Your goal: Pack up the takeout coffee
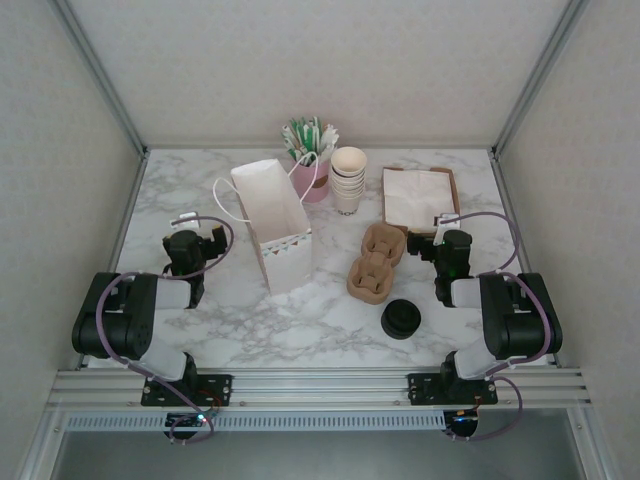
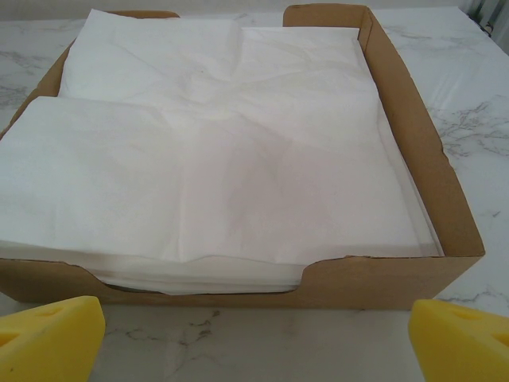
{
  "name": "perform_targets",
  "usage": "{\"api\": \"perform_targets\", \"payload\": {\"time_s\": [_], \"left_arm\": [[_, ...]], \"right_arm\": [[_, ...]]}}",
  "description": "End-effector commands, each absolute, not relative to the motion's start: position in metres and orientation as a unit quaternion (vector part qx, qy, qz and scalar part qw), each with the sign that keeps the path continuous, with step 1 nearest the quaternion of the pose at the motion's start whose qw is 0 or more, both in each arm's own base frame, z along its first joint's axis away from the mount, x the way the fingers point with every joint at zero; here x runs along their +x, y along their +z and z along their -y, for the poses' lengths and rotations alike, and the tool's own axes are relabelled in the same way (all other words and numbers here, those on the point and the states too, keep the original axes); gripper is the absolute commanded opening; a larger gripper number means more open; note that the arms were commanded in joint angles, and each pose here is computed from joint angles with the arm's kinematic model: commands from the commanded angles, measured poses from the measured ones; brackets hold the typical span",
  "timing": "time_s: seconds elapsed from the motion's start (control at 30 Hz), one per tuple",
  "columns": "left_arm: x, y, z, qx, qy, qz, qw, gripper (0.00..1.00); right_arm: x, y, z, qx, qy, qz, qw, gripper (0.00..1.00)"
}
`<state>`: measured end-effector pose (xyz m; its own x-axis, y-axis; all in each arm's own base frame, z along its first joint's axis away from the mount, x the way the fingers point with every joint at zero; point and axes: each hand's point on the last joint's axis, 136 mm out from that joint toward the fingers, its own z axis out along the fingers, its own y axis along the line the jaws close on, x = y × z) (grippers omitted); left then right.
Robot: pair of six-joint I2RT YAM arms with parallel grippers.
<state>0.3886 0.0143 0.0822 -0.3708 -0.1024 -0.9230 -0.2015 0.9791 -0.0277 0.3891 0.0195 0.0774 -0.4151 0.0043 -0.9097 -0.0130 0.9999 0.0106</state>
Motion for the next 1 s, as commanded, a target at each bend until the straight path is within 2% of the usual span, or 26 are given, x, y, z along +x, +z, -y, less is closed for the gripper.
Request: {"api": "perform_targets", "payload": {"time_s": [0.0,0.3,0.43,0.57,0.77,0.83,0.9,0.97], "left_arm": [[0.395,0.092,-0.015,-0.092,0.04,-0.818,0.567,1.0],[0.396,0.098,-0.015,-0.091,0.041,-0.819,0.565,1.0],[0.395,0.129,-0.037,-0.153,0.088,-0.84,0.512,1.0],[0.381,0.162,-0.047,-0.194,0.095,-0.819,0.532,1.0],[0.327,0.208,-0.066,-0.272,0.092,-0.775,0.563,1.0],[0.307,0.225,-0.073,-0.306,0.087,-0.757,0.571,1.0],[0.279,0.239,-0.079,-0.356,0.067,-0.738,0.57,1.0],[0.258,0.259,-0.079,-0.384,0.037,-0.718,0.579,1.0]], "right_arm": [[0.394,0.082,-0.019,0.001,0.011,-0.835,0.549,0.99],[0.393,0.09,-0.024,-0.013,0.018,-0.839,0.543,0.99],[0.395,0.114,-0.017,0.0,0.0,-0.842,0.54,0.99],[0.383,0.144,-0.007,0.032,-0.011,-0.826,0.562,0.99],[0.36,0.184,0.002,0.101,0.009,-0.834,0.543,0.99],[0.347,0.191,0.011,0.156,0.014,-0.832,0.532,0.99],[0.321,0.195,0.034,0.265,0.001,-0.823,0.503,0.99],[0.312,0.21,0.034,0.28,0.017,-0.818,0.503,0.99]]}}
